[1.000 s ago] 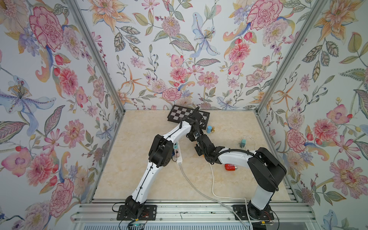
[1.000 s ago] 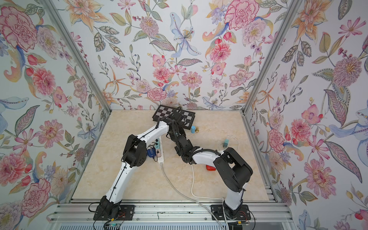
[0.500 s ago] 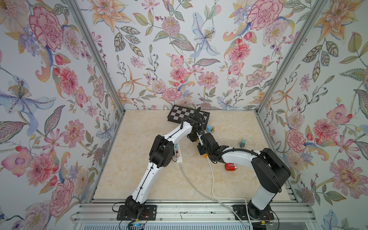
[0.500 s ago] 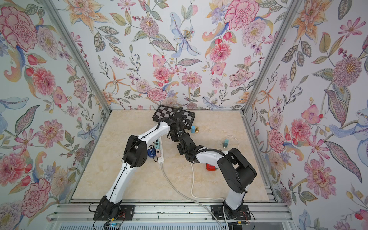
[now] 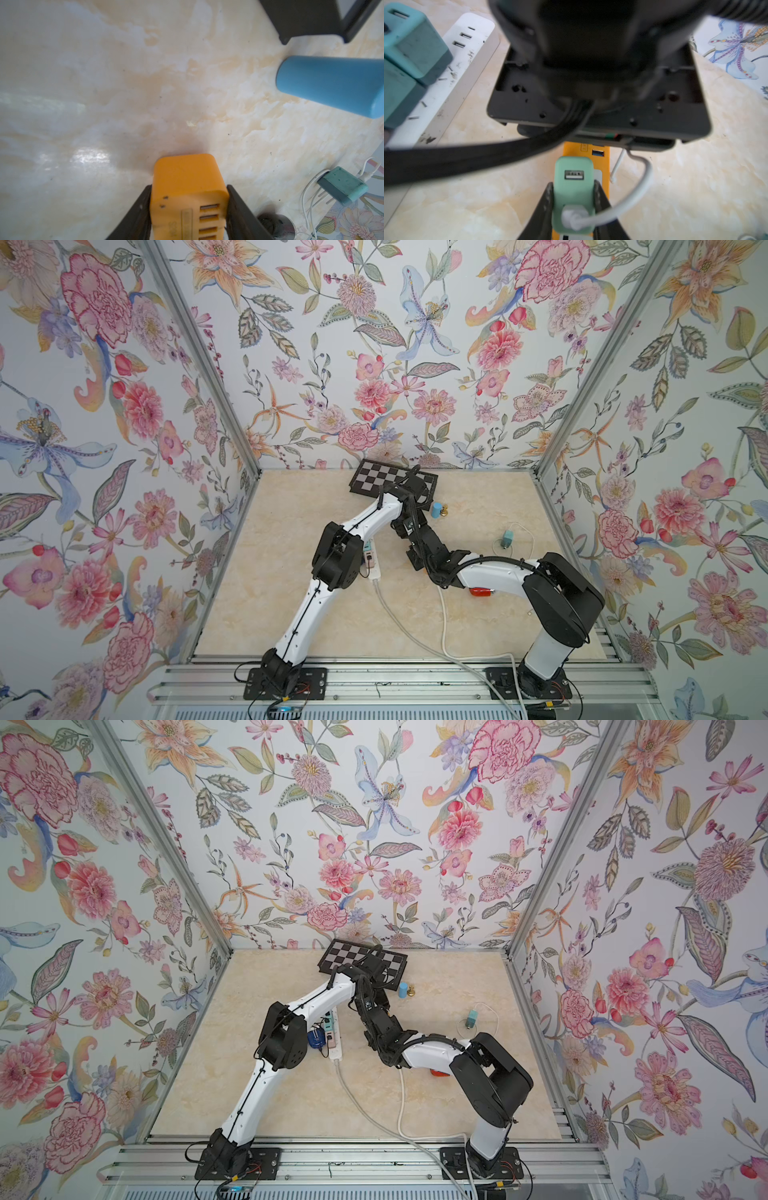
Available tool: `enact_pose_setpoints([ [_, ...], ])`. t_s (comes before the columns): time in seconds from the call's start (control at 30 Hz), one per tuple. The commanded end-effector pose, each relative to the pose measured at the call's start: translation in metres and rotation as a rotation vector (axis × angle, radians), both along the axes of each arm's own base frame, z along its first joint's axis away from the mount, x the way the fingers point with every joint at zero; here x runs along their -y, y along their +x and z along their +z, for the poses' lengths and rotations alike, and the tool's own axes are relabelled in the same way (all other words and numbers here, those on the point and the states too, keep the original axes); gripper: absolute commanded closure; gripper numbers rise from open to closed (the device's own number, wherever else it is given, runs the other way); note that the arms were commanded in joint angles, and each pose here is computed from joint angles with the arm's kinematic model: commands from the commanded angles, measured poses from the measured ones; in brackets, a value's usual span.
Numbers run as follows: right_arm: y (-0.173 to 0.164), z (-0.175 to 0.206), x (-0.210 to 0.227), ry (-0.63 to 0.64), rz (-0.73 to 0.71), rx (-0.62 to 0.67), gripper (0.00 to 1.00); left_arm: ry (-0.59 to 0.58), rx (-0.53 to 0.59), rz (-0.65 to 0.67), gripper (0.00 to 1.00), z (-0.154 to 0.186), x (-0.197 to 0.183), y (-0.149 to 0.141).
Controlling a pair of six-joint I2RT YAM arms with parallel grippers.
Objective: Unplug the electric shaver
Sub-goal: Remove the plug from the socket.
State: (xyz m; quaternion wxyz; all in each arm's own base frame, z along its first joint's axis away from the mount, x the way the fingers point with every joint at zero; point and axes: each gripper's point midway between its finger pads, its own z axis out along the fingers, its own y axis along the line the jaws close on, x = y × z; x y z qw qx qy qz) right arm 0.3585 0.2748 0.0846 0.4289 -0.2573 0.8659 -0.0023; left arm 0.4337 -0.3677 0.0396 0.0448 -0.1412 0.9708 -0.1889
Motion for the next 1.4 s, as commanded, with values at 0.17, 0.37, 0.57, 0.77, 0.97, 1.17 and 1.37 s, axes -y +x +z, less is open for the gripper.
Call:
enact_pose_setpoints([
  [0.17, -0.001, 0.021, -0.016, 0.247, 0.052, -0.061, 0.85, 0.078, -0.060, -0.054, 0.81, -0.050, 0.005, -0.022],
  [0.37, -0.016, 0.029, -0.038, 0.013, 0.118, 0.106, 0.87, 0.080, -0.070, -0.054, 0.82, -0.053, 0.005, -0.024],
  [0.57, -0.011, 0.041, -0.033, 0.031, 0.080, 0.164, 0.88, 0.085, -0.079, -0.060, 0.82, -0.056, 0.004, -0.026],
  [0.77, -0.008, 0.043, -0.021, 0.119, 0.081, 0.106, 0.86, 0.085, -0.072, -0.059, 0.82, -0.053, 0.002, -0.023],
  [0.97, -0.021, 0.042, -0.008, 0.105, 0.105, 0.078, 0.86, 0.095, -0.040, -0.050, 0.80, -0.045, -0.008, -0.011],
  [1.17, -0.024, 0.069, 0.021, 0.212, 0.054, 0.087, 0.85, 0.119, 0.001, -0.072, 0.75, -0.038, -0.014, -0.004],
  [1.37, -0.017, 0.089, 0.089, 0.289, -0.103, 0.086, 0.84, 0.131, 0.055, -0.112, 0.62, -0.029, -0.016, 0.002],
])
